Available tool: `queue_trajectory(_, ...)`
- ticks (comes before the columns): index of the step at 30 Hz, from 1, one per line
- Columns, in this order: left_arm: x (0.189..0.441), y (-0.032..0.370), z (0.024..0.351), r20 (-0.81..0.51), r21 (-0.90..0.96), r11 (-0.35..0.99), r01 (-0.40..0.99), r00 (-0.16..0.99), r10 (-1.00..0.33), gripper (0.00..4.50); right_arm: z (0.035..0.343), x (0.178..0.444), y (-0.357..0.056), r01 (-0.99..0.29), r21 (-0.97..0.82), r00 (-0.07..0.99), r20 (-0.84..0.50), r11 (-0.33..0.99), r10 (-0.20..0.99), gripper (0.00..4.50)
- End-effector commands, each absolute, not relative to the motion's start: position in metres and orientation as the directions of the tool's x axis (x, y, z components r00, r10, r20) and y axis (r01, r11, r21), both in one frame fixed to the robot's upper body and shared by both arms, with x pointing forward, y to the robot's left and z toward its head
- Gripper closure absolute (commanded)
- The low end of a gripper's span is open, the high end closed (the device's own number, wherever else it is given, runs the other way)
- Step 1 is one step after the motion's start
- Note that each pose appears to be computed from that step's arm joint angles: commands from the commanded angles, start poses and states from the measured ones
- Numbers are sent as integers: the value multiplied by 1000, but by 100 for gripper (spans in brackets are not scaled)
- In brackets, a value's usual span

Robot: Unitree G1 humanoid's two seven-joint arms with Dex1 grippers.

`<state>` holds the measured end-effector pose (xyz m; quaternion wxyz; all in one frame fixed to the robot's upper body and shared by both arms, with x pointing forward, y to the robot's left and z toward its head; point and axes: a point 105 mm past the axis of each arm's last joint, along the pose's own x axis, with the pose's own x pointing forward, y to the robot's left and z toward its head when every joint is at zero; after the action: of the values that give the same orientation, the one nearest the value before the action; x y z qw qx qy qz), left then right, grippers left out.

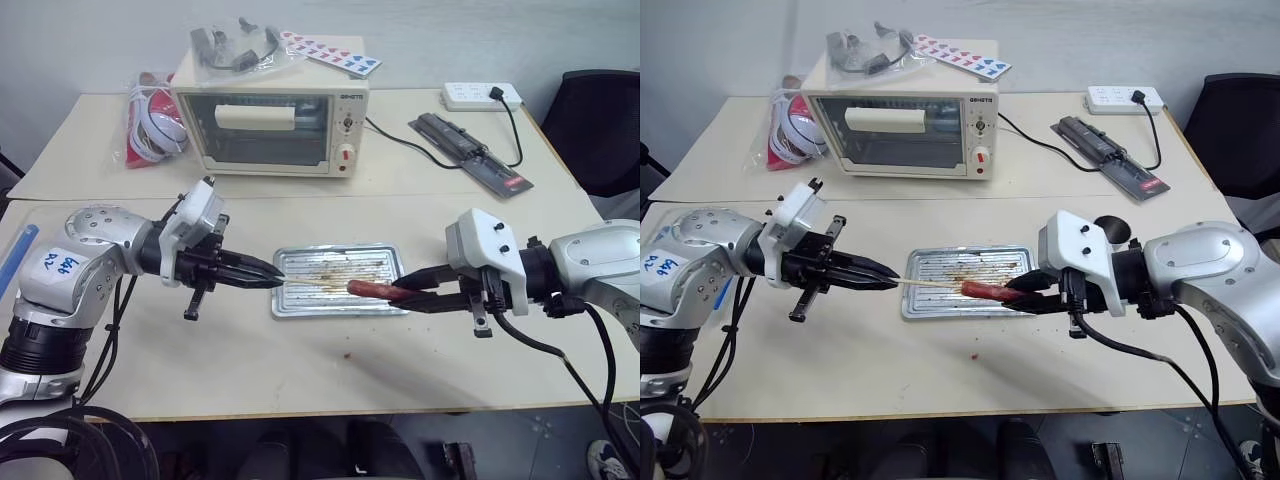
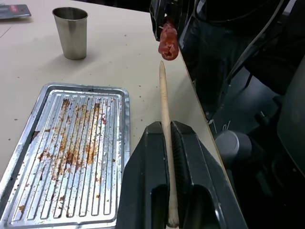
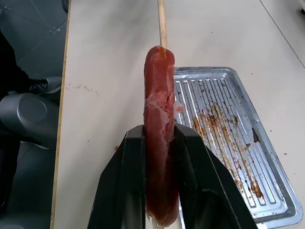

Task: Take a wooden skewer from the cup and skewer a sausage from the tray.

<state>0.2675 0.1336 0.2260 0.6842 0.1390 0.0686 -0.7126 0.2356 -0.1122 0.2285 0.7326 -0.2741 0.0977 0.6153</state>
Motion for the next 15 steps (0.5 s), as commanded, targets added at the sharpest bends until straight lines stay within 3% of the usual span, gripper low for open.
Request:
queue_trajectory(1, 264, 130, 234, -300, 140, -83, 987, -38, -953, 450, 229, 232, -110, -948, -310, 224, -480, 74, 848, 367)
queue_trajectory(15, 263, 125, 233, -295, 140, -102, 985, -57, -954, 450, 231, 230, -103, -953, -296, 206, -458, 70, 865, 367)
